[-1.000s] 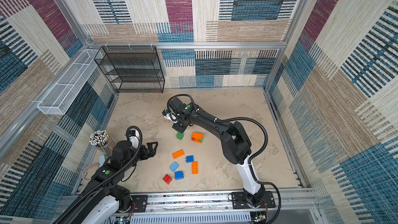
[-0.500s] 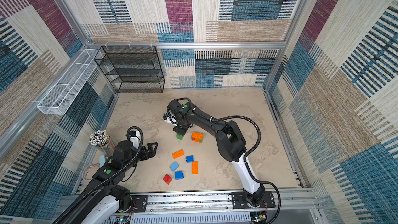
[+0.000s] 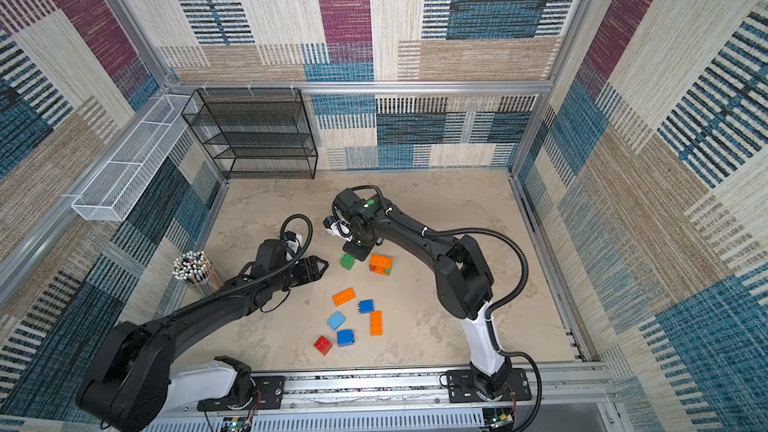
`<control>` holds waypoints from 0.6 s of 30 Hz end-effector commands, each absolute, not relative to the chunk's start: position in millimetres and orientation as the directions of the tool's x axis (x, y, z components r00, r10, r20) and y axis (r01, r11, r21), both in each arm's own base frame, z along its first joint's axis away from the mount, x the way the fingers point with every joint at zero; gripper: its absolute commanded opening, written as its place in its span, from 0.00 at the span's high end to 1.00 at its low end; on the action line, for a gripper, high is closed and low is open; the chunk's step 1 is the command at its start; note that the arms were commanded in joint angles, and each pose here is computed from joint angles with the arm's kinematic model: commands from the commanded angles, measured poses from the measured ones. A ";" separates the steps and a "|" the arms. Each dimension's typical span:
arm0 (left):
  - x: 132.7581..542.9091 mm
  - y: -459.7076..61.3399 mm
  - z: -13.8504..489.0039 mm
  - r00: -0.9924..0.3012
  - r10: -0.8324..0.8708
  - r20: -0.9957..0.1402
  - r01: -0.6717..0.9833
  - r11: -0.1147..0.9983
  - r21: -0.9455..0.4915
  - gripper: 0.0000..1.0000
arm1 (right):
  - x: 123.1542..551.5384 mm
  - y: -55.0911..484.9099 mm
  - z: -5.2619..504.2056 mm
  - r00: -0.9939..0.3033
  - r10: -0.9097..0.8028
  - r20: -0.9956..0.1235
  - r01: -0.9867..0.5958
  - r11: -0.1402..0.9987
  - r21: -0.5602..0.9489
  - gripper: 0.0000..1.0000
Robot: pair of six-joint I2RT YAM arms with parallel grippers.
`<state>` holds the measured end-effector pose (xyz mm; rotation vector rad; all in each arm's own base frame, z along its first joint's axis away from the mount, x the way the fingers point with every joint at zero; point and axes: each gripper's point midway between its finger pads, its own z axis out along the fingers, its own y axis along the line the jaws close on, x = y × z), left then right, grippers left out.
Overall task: Assemble the letter p with lego
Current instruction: Adjust the lego brick at the center of the board.
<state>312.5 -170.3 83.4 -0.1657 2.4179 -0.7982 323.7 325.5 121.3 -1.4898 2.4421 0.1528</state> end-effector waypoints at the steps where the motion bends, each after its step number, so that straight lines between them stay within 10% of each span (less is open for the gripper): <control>1: 328.6 -194.3 97.0 -0.825 -0.313 -0.470 0.108 0.730 -0.675 0.35 | 328.0 320.8 133.7 -0.435 -0.838 -0.329 -0.874 0.481 -0.071 0.83; 18: 367.0 -237.3 65.0 -0.888 -0.280 -0.364 0.099 0.657 -0.747 0.54 | 330.2 295.2 146.5 -0.462 -0.805 -0.373 -0.850 0.521 -0.072 0.83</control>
